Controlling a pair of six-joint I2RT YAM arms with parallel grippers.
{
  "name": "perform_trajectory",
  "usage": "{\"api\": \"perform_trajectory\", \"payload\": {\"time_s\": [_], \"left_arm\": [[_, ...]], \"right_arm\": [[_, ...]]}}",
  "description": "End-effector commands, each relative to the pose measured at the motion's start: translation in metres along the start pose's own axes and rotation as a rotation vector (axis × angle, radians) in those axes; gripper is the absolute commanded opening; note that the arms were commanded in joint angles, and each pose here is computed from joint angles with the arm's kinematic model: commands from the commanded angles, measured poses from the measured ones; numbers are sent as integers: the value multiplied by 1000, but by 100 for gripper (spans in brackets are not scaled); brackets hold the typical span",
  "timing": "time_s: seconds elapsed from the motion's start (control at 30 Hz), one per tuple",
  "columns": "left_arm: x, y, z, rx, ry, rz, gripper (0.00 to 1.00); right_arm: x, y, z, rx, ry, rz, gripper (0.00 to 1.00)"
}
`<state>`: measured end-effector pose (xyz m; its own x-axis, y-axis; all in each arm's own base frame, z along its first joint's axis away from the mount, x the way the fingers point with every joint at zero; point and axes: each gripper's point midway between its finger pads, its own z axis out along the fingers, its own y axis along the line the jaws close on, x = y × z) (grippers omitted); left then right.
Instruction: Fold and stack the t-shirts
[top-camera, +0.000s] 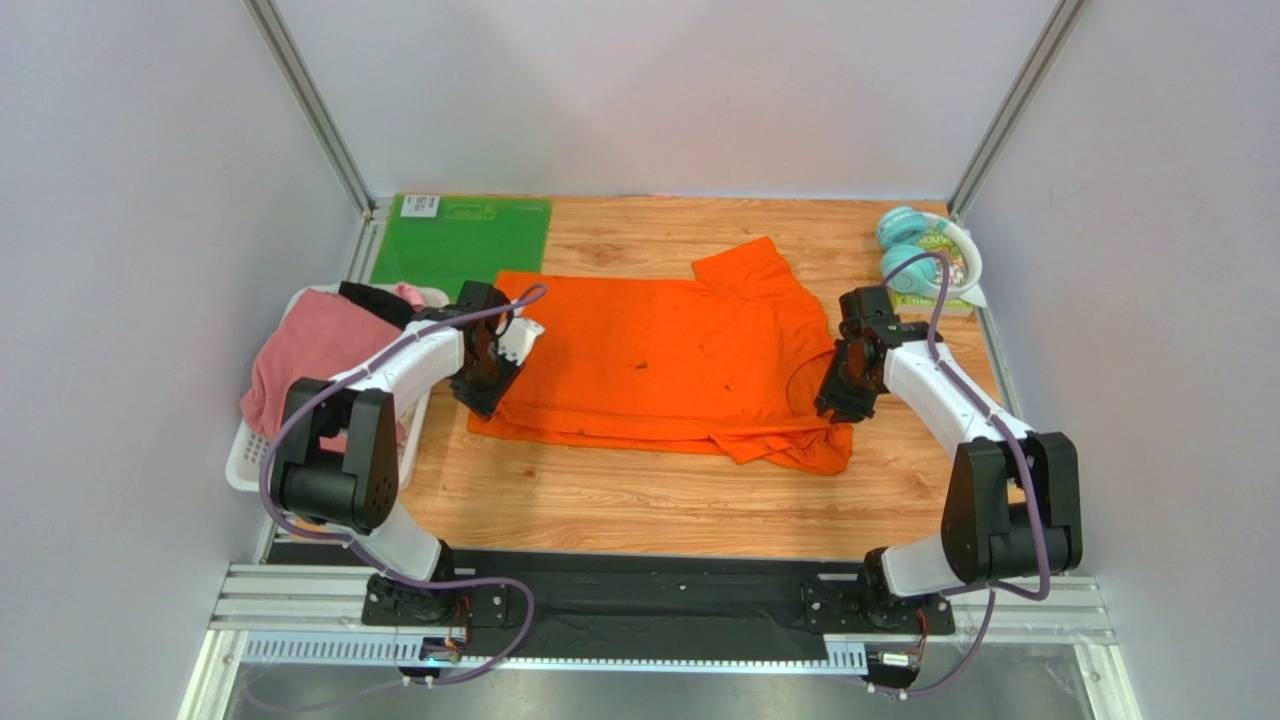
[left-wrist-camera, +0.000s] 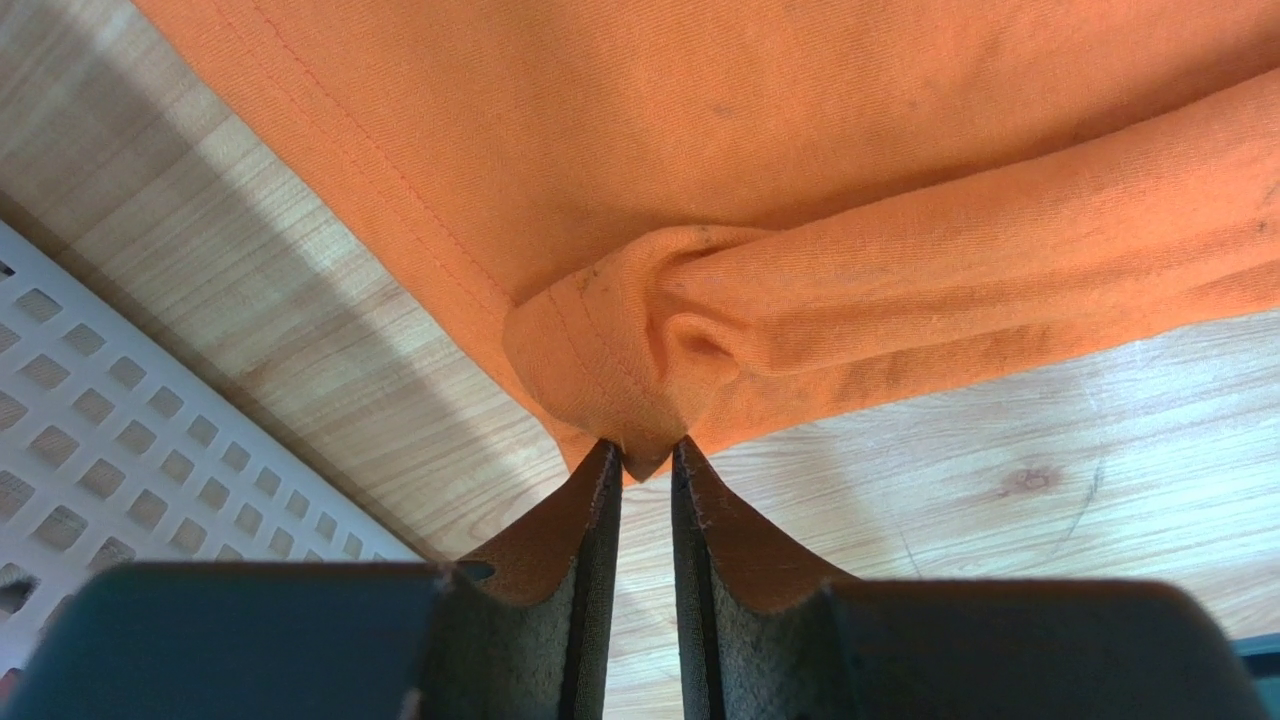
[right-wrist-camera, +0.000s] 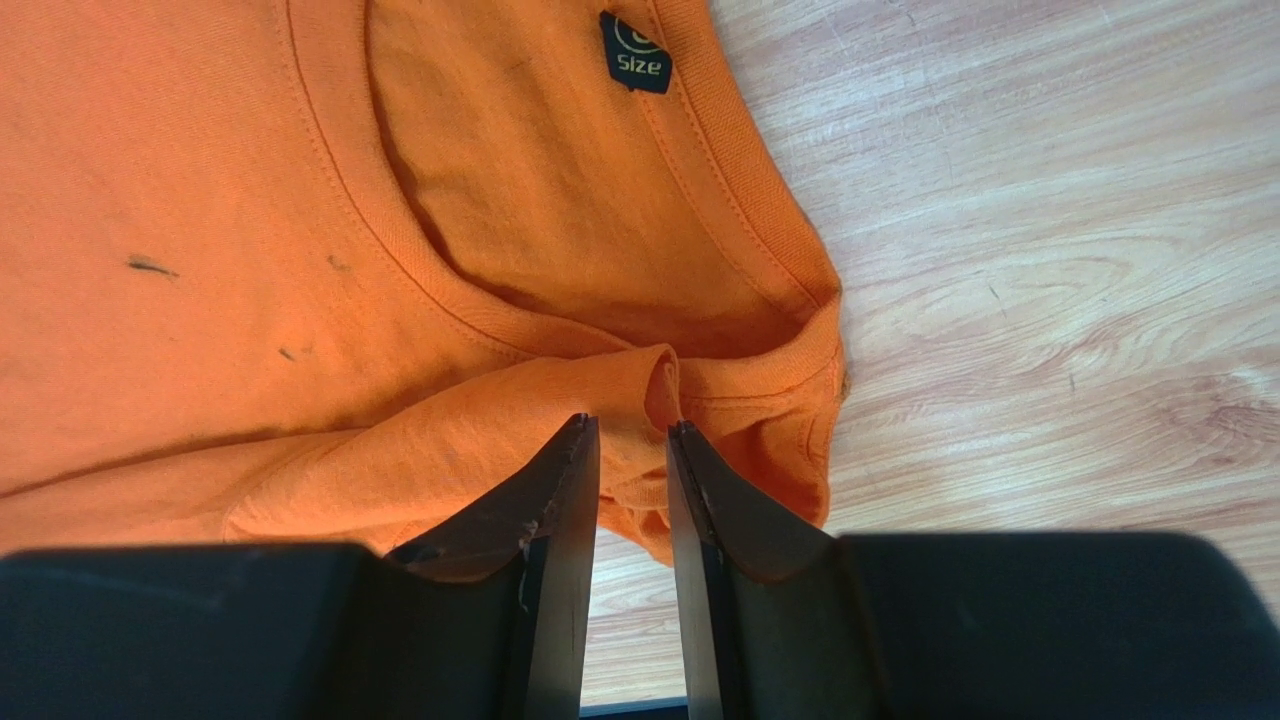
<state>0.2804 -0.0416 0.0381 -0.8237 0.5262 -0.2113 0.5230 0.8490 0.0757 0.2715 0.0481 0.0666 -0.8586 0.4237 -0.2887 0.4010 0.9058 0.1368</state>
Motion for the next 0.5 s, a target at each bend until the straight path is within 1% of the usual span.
{"api": "perform_trajectory", "payload": {"time_s": [0.0, 0.37, 0.47], "left_arm": [[-10, 0, -11, 10, -44, -8, 24], [-10, -1, -10, 17, -40, -10, 20], [-11, -1, -10, 20, -43, -10, 16]], "right_arm": [[-14, -2, 3, 12, -47, 4, 29], [-12, -4, 0, 6, -47, 14, 31], [-10, -1, 3, -8, -38, 14, 23]]}}
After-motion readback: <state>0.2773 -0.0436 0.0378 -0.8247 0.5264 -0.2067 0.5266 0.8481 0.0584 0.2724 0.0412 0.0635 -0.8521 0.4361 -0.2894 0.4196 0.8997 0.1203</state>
